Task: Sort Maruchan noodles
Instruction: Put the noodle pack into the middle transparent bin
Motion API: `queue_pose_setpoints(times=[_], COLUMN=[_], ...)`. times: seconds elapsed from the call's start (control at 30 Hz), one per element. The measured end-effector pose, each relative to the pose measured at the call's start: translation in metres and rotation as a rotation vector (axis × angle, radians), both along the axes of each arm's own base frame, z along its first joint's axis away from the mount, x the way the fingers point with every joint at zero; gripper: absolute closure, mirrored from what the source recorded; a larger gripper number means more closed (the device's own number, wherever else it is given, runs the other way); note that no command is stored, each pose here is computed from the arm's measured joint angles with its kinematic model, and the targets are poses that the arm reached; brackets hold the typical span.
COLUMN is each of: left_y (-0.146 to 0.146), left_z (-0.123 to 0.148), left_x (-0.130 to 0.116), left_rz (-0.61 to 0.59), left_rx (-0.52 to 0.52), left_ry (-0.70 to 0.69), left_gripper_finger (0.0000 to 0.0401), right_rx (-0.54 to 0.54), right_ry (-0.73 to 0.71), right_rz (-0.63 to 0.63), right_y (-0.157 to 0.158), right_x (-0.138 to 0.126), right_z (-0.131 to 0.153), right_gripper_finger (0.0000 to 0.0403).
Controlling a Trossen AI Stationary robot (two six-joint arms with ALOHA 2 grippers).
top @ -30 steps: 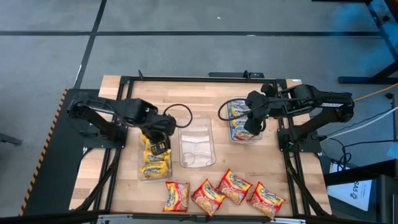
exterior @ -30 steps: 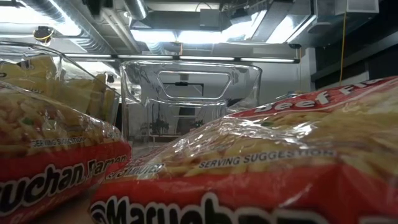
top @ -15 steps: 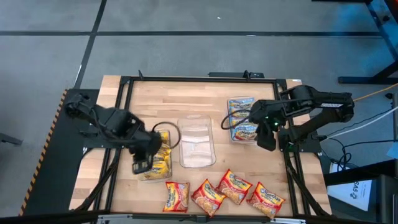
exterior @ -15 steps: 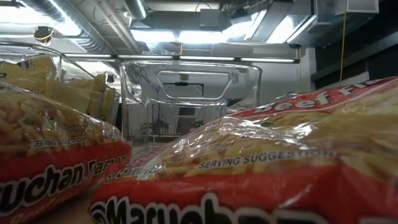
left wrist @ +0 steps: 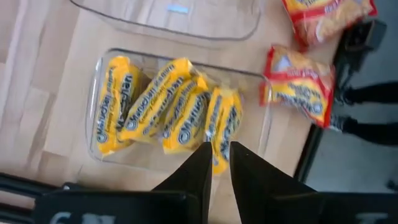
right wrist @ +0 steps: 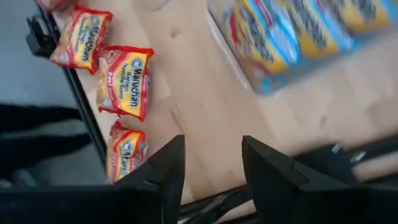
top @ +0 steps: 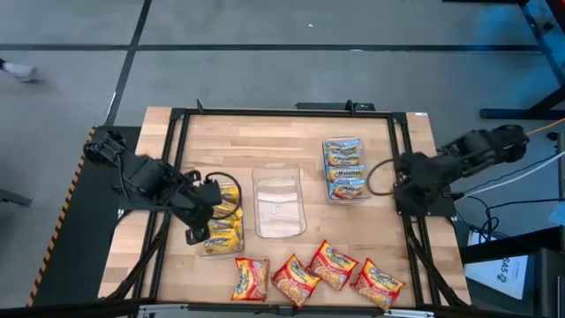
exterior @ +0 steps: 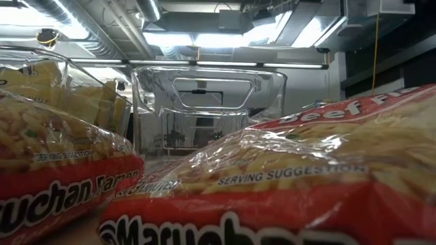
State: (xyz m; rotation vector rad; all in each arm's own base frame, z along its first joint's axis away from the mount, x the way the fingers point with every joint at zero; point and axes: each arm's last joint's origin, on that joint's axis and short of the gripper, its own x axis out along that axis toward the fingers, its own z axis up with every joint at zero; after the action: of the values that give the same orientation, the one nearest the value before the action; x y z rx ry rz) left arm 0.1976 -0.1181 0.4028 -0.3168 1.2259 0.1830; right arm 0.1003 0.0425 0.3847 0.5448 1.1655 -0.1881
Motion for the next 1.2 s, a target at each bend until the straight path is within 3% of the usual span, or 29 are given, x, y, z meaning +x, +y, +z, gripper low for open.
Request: queue_pose_setpoints(times=[0.23, 0.57, 0.9, 1.2], left_y=[-0.013, -0.035, -0.029, -0.029], left_z=[-0.013, -0.052, -0.055, -0.055], left_x=[0.008, 0.020, 0.029, 0.029], left_rz=[0.035, 0.015, 0.068, 0.067], left_rx=[-0.036, -0.069, -0.059, -0.057], left_ry=[-0.049, -0.110, -0.154, -0.150], left_gripper_finger=[0.0351, 0.0351, 0.0351, 0.0351], right_rx=[0.175, 0.327, 0.411, 0.399], right_ry=[0.062, 0.064, -0.032, 0.117], right_rz=[-0.054, 0.083, 0.109, 0.168], right_y=[0.007, 0.042, 0.072, 0.097], right_x=[-0.030, -0.015, 0.015, 0.037], right_z=[-0.058, -0.141, -0.169, -0.200], right_gripper_finger=[0.0246, 0.0246, 0.0246, 0.0246])
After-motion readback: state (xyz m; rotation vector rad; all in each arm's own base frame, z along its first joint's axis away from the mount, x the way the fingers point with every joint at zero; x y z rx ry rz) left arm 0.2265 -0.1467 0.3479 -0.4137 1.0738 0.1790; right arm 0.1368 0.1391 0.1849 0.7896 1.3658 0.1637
